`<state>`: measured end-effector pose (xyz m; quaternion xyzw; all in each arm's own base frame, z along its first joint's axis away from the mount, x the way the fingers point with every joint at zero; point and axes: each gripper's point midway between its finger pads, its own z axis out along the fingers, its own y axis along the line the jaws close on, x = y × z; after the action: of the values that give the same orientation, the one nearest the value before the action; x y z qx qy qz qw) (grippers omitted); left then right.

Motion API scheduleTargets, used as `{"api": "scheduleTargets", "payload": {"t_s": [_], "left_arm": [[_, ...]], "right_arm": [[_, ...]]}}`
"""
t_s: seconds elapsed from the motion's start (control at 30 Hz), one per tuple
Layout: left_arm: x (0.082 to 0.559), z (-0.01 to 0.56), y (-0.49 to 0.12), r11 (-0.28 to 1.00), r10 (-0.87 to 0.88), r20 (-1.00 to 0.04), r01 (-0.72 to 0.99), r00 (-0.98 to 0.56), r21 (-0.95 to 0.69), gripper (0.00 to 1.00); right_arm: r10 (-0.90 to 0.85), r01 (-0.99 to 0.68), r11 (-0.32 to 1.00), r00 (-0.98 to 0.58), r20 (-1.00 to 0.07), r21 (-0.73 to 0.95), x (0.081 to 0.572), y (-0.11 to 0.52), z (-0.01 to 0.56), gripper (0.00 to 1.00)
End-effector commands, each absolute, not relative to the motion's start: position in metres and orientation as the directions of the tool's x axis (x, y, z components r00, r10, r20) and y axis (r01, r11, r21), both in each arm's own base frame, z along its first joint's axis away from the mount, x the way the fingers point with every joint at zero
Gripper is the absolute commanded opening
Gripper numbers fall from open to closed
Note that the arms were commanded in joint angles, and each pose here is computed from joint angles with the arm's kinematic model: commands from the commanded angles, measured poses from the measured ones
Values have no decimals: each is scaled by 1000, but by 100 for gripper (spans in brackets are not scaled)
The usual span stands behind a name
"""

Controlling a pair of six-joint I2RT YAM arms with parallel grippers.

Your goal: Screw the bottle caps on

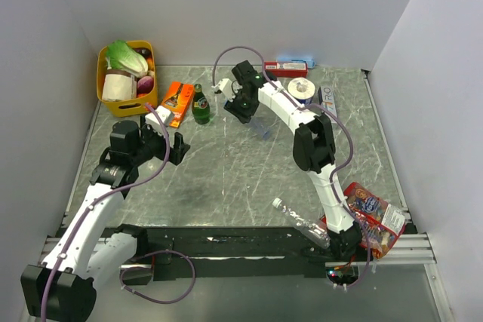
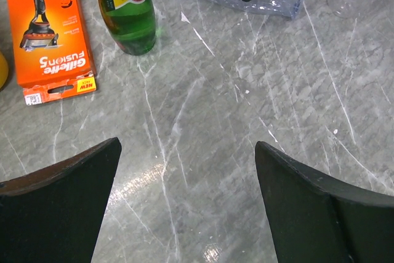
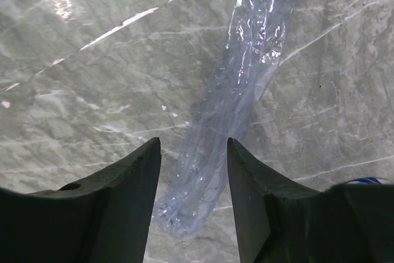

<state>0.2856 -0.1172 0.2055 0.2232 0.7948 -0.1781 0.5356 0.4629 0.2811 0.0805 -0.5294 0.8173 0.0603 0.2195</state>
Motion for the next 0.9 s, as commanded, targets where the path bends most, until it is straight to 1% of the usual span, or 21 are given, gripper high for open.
{"api": "scheduleTargets", "payload": {"t_s": [0.0, 0.13, 0.37, 0.6, 0.7, 0.83, 0.87], "left_arm": [[291, 224, -121, 830, 125, -949, 554, -291, -60, 96], [292, 223, -122, 827, 120, -948, 558, -294, -69, 96], [293, 226, -123, 823, 126, -949, 564, -289, -62, 96], [294, 227, -124, 821, 127, -951, 568, -282, -59, 96], [295, 228, -124, 823, 119, -952, 565, -281, -63, 96], [296, 233, -126, 820, 100, -957, 568, -271, -75, 96], [296, 235, -127, 820, 90, -959, 567, -270, -82, 96]], "right_arm": [[-834, -878, 445, -333, -439, -178, 479, 275, 84, 53], [-837, -877, 442, -328, -437, -190, 482, 273, 80, 50], [-841, -875, 449, -345, -417, -183, 482, 270, 69, 37], [-842, -874, 451, -352, -408, -178, 478, 268, 68, 29], [-844, -875, 448, -347, -409, -182, 477, 268, 71, 23], [-840, -874, 449, -343, -421, -184, 473, 266, 81, 9], [-835, -873, 452, -343, -430, -182, 471, 267, 86, 8]]}}
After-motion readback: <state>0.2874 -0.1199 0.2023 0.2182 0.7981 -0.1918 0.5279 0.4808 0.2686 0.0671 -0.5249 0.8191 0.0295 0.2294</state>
